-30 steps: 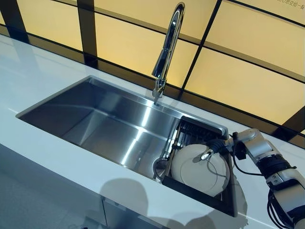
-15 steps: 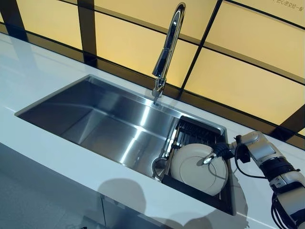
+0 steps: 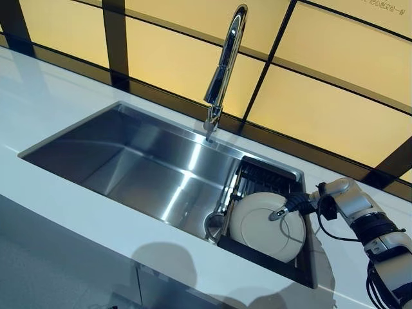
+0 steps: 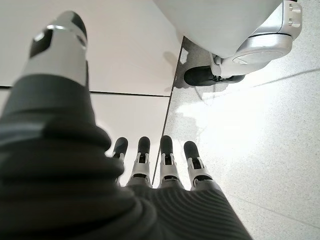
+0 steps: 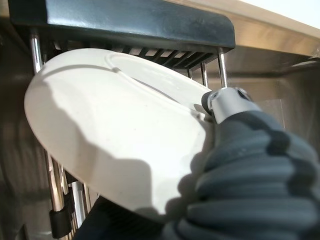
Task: Take plates into dishwasher
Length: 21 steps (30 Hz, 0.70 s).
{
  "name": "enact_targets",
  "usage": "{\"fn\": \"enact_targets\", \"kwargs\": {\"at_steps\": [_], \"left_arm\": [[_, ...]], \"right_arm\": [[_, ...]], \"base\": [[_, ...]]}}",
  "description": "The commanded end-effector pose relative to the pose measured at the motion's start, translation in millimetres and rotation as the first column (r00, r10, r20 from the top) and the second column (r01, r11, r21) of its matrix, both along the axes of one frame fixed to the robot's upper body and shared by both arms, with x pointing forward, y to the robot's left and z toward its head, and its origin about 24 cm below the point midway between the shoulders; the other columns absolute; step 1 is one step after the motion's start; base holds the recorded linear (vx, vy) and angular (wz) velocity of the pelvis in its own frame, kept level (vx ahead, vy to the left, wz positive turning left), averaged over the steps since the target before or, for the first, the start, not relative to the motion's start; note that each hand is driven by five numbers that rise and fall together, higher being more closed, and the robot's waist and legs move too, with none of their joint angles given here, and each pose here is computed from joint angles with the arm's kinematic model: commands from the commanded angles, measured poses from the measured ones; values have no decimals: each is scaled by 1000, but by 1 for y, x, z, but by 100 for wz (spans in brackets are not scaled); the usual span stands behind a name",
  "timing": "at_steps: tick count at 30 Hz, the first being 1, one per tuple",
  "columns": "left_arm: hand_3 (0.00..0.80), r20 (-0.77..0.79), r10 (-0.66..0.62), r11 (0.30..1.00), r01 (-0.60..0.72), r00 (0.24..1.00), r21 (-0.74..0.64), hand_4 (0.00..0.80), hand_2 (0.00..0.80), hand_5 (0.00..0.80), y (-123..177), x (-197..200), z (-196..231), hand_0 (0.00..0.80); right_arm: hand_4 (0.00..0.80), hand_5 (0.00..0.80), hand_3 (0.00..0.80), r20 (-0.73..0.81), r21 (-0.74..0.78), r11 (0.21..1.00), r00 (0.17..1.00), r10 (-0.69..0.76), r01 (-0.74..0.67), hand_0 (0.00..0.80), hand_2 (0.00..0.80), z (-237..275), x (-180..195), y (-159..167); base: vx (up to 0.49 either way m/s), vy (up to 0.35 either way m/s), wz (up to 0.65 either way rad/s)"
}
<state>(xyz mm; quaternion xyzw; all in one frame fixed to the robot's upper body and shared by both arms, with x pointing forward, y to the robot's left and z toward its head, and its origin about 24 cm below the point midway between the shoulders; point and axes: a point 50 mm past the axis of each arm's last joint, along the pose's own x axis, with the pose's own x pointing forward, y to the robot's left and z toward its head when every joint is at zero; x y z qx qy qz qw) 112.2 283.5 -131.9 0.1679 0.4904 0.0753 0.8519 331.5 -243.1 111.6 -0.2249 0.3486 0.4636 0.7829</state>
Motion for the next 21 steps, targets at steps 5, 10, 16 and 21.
{"fn": "enact_targets", "kwargs": {"at_steps": [5, 10, 16, 21], "left_arm": [[0, 34, -42, 999, 41, 999, 26, 0, 0, 0, -2, 14, 3, 0], [0, 33, -46, 999, 45, 998, 22, 0, 0, 0, -4, 15, 3, 0], [0, 28, -42, 999, 41, 999, 19, 0, 0, 0, -5, 12, 2, 0], [0, 22, -31, 999, 31, 999, 20, 0, 0, 0, -3, 9, 1, 0]], "right_arm": [[800, 800, 800, 132, -58, 998, 991, 34, -26, 800, 800, 18, 5, 0], [800, 800, 800, 200, -37, 999, 980, -8, 16, 800, 800, 31, 9, -4], [800, 800, 800, 286, -14, 997, 956, -71, 78, 800, 800, 49, 13, -15], [800, 800, 800, 366, 7, 991, 922, -125, 131, 800, 800, 67, 13, -26]], "base": [[0, 0, 0], [0, 0, 0], [0, 0, 0], [0, 0, 0]]}}
